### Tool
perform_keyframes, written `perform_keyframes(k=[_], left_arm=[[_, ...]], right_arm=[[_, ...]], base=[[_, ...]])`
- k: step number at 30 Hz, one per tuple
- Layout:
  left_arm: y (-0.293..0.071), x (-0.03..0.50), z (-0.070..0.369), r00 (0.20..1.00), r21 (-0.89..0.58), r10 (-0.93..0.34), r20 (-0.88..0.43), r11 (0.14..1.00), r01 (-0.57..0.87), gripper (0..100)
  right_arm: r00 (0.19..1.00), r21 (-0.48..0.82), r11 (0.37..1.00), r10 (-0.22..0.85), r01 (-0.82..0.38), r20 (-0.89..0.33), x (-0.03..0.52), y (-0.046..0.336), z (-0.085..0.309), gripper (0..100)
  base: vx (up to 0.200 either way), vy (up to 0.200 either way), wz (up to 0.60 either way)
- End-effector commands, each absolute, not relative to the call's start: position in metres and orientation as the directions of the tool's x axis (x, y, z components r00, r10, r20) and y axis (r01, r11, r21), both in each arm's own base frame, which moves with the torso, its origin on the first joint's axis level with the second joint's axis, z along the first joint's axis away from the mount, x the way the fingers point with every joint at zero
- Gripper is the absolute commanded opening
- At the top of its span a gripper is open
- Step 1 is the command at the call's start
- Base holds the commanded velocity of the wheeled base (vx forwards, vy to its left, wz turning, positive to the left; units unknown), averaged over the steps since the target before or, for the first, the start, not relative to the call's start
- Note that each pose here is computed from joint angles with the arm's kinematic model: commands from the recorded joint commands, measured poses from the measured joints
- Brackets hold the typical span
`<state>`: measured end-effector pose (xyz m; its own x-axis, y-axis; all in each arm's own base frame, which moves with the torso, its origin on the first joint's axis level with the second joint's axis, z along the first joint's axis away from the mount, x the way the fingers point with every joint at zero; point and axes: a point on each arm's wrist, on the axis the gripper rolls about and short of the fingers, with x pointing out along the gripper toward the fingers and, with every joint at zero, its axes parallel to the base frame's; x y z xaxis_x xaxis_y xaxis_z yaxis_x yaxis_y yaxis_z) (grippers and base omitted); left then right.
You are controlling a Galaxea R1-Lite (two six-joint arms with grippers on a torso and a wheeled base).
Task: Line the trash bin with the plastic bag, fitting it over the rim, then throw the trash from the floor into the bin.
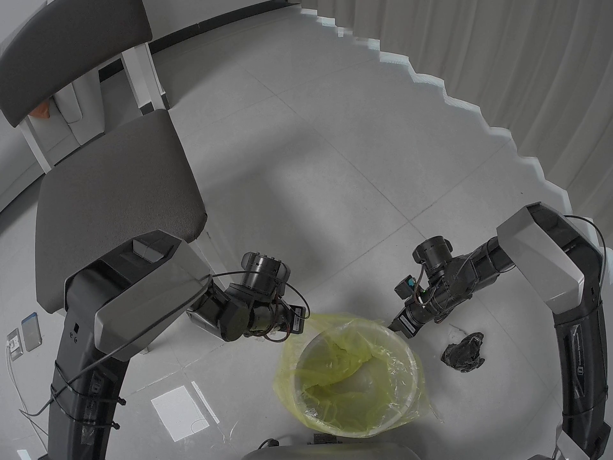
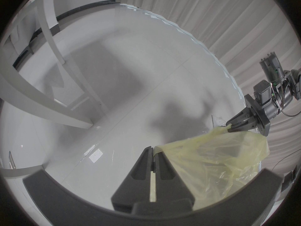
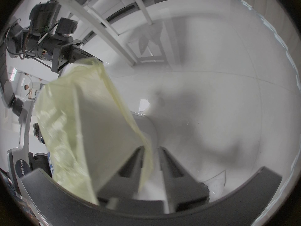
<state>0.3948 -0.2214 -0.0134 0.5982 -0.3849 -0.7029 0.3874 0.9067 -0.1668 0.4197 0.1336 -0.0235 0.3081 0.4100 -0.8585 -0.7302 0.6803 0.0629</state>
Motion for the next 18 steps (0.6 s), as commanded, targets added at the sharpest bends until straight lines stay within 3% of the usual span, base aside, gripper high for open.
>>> perform_keyframes(k=[1, 18], left_arm=[[-0.221, 0.395, -0.009, 0.604, -0.17, -0.387, -0.697, 0.907, 0.385, 0], [-0.227, 0.387, 0.0, 0.605, -0.254, -0.402, -0.688, 0.913, 0.318, 0]], right_arm=[[0.307, 0.074, 0.689, 0.414, -0.72, -0.857, 0.418, 0.133, -0.022, 100], [0.36, 0.056, 0.725, 0.405, -0.686, -0.84, 0.406, 0.107, 0.016, 100]], base=[[0.0, 0.0, 0.0], [0.0, 0.0, 0.0]])
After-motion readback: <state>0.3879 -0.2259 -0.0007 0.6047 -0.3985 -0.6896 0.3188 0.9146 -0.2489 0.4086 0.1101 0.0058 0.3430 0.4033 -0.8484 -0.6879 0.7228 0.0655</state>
